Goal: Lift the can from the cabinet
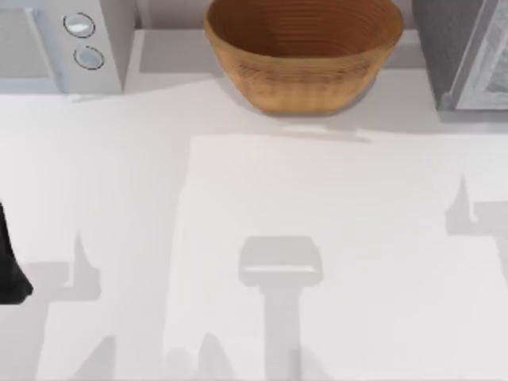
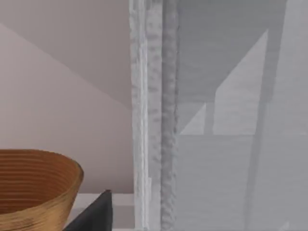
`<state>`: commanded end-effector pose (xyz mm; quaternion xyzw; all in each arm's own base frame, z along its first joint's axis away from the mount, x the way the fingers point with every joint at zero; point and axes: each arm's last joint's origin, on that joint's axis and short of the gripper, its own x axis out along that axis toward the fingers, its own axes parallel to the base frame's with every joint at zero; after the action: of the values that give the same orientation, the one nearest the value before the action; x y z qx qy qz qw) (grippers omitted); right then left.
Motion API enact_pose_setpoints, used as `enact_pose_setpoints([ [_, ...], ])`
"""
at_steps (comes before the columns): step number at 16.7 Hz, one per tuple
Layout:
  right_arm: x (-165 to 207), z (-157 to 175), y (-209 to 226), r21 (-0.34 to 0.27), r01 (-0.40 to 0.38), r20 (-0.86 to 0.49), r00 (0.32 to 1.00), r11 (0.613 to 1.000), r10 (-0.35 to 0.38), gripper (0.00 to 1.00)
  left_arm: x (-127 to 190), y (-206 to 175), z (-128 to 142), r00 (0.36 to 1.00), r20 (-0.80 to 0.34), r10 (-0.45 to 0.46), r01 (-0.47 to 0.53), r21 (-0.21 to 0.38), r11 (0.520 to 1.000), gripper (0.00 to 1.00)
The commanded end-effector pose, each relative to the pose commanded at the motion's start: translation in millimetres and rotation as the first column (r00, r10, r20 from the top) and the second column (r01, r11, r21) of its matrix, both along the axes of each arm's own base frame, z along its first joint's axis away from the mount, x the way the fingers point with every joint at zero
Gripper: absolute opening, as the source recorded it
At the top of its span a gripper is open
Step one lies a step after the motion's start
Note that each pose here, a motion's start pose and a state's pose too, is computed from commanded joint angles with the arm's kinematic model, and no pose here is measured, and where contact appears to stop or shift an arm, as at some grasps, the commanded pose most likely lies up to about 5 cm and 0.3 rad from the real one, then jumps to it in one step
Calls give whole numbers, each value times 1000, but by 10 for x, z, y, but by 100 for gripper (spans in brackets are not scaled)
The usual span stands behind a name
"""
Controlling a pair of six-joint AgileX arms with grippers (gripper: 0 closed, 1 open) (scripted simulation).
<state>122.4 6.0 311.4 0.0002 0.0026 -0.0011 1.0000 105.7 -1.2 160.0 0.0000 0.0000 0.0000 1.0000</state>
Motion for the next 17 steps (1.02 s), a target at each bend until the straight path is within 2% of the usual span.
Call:
enact_pose_setpoints([
  [5,383,926,102,-1,-2,1,1000,1000,2,100,0,0,0,1000,0,0,0,0,1000,100],
  [9,772,1473,216,-1,-2,0,1000,1000,2,100,0,0,0,1000,0,0,0,0,1000,100],
  [13,1117,1808,331,-2,-2,0,1000,1000,2,100,0,0,0,1000,0,0,0,0,1000,100],
  [17,1317,1962,405,-1,-3,2,1000,1000,3,100,0,0,0,1000,0,0,0,0,1000,100],
])
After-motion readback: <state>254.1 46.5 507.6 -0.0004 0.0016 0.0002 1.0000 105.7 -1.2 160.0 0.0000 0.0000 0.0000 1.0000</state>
